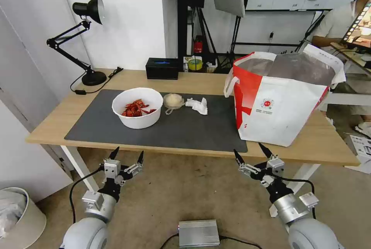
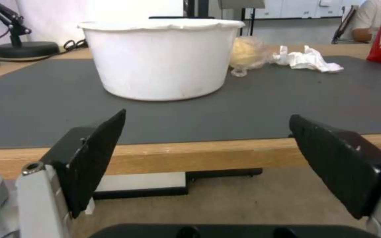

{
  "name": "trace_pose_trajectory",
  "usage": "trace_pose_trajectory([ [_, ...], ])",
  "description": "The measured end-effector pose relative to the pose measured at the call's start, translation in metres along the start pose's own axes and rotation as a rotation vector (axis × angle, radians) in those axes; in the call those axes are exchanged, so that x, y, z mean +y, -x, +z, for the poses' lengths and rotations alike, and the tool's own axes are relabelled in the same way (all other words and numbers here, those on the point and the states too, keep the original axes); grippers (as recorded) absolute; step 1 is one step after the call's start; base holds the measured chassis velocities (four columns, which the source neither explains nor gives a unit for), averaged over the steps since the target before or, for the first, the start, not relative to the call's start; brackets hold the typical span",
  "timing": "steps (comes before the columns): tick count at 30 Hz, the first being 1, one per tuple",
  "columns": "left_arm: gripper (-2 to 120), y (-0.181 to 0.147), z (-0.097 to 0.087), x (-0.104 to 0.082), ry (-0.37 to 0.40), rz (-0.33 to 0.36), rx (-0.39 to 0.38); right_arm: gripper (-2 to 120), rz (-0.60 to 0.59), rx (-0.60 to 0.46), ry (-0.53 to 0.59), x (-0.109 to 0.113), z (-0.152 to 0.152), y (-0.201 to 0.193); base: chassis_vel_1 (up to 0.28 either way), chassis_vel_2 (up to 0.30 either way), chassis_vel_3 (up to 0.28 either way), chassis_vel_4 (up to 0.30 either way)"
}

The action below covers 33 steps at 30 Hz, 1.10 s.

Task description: Pick up the trash from the table and place it into the takeout bag.

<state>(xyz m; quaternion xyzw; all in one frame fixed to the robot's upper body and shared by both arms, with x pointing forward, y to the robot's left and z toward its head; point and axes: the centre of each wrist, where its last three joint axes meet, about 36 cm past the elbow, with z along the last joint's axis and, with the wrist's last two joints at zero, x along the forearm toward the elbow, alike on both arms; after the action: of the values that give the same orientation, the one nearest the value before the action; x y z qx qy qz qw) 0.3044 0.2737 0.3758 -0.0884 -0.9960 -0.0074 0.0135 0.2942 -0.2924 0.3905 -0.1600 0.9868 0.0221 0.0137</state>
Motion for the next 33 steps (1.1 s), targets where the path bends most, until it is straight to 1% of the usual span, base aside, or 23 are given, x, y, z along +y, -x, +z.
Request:
trace_pose_trajectory([
  [7,100,0.003,-0.002,-0.002,-0.003,0.009,-0.011,100,0.001,-0.003,-0.002,-0.001,-0.002,0.005,0.000,0.000,0.000,0.000],
  [11,100,0.003,-0.003,-0.003,-0.006,0.011,-0.015,100,-0.015,0.008,0.030,0.004,-0.006,0.014,0.000,0.000,0.000,0.000],
  [14,100,0.004,-0.003,-0.006,-0.009,0.017,-0.016,100,-0.051,0.021,0.048,0.010,-0.014,0.036,0.000,0.000,0.000,0.000],
  [15,100,0.004,-0.003,-0.006,-0.009,0.017,-0.016,100,-0.051,0.021,0.048,0.010,-0.014,0.036,0.000,0.000,0.000,0.000],
  [18,100,0.007,-0.004,-0.009,-0.012,0.028,-0.020,100,-0.068,0.047,0.068,0.013,-0.025,0.056,0.000,0.000,0.000,0.000],
  [19,100,0.007,-0.004,-0.009,-0.012,0.028,-0.020,100,-0.068,0.047,0.068,0.013,-0.025,0.056,0.000,0.000,0.000,0.000],
  [21,100,0.006,-0.004,-0.009,-0.012,0.026,-0.018,100,-0.085,0.064,0.065,0.015,-0.030,0.074,0.000,0.000,0.000,0.000],
  [22,100,0.006,-0.004,-0.009,-0.012,0.026,-0.018,100,-0.085,0.064,0.065,0.015,-0.030,0.074,0.000,0.000,0.000,0.000],
  [24,100,0.005,-0.004,-0.008,-0.011,0.021,-0.017,100,-0.099,0.074,0.069,0.017,-0.036,0.094,0.000,0.000,0.000,0.000],
  [25,100,0.005,-0.004,-0.008,-0.011,0.021,-0.017,100,-0.099,0.074,0.069,0.017,-0.036,0.094,0.000,0.000,0.000,0.000],
  [28,100,0.004,-0.005,-0.007,-0.010,0.015,-0.018,100,-0.108,0.073,0.060,0.017,-0.053,0.135,0.000,0.000,0.000,0.000],
  [29,100,0.004,-0.005,-0.007,-0.010,0.015,-0.018,100,-0.108,0.073,0.060,0.017,-0.053,0.135,0.000,0.000,0.000,0.000],
  [31,100,0.003,-0.005,-0.005,-0.008,0.010,-0.016,100,-0.111,0.099,0.042,0.023,-0.062,0.163,0.000,0.000,0.000,0.000],
  [32,100,0.003,-0.005,-0.005,-0.008,0.010,-0.016,100,-0.111,0.099,0.042,0.023,-0.062,0.163,0.000,0.000,0.000,0.000],
  [33,100,0.002,-0.005,-0.005,-0.007,0.008,-0.014,100,-0.103,0.129,0.035,0.028,-0.064,0.174,0.000,0.000,0.000,0.000],
])
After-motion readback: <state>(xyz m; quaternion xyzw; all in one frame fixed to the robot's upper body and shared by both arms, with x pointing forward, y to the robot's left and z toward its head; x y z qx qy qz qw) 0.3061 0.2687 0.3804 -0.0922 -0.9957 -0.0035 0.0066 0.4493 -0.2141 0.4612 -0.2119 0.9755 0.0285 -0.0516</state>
